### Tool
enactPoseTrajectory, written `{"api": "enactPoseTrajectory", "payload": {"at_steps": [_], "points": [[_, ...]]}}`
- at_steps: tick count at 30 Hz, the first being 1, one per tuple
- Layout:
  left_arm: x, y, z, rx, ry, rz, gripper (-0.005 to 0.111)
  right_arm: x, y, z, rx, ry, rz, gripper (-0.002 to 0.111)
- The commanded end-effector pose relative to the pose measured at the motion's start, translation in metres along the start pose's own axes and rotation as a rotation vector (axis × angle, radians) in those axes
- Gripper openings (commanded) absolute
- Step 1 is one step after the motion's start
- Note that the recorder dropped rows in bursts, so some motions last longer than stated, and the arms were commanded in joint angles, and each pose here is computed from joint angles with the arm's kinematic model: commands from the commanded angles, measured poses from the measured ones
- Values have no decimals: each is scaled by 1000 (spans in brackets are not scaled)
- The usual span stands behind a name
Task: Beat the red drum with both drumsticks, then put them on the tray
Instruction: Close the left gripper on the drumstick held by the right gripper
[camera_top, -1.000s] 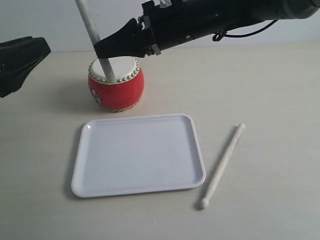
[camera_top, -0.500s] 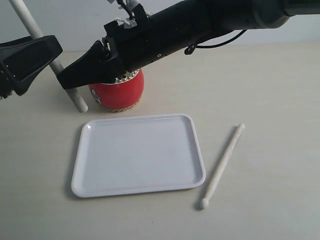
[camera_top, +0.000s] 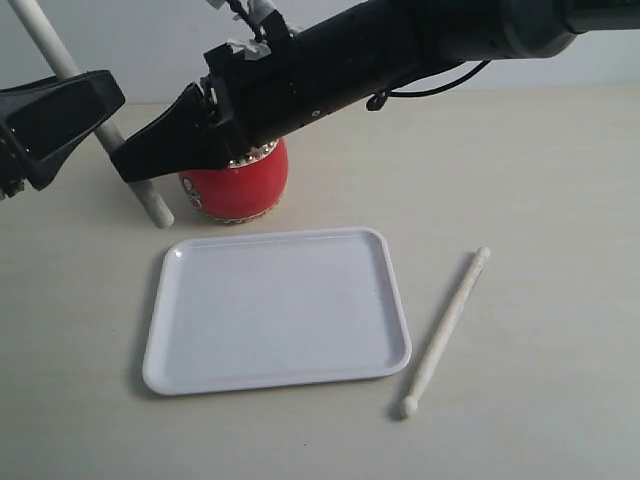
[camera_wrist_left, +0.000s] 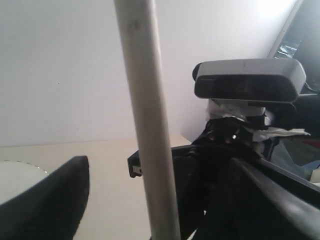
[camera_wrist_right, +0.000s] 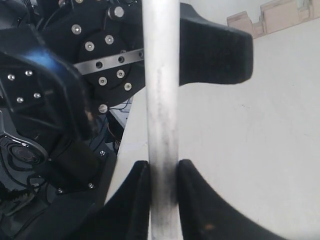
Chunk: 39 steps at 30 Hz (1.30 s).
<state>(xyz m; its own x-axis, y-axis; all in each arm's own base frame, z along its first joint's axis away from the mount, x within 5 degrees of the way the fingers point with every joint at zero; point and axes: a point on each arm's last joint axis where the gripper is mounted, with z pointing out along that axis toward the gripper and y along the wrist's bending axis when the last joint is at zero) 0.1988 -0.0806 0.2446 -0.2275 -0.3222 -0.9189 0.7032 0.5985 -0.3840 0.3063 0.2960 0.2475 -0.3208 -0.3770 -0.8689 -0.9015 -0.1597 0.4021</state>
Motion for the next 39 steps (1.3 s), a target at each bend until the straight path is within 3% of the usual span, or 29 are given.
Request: {"api": "enactPoseTrajectory", "payload": {"at_steps": [1, 30, 33, 39], "points": [[-1, 0, 1, 9, -2, -44, 72, 0, 4, 5, -17, 10, -18, 0], [5, -5, 1, 59, 76, -81, 72, -2, 11, 15, -41, 1, 10, 0], [5, -5, 1, 59, 76, -81, 64, -2, 11, 15, -41, 1, 10, 0], [4, -5, 1, 62, 66, -85, 25, -2, 11, 15, -41, 1, 10, 0]]}}
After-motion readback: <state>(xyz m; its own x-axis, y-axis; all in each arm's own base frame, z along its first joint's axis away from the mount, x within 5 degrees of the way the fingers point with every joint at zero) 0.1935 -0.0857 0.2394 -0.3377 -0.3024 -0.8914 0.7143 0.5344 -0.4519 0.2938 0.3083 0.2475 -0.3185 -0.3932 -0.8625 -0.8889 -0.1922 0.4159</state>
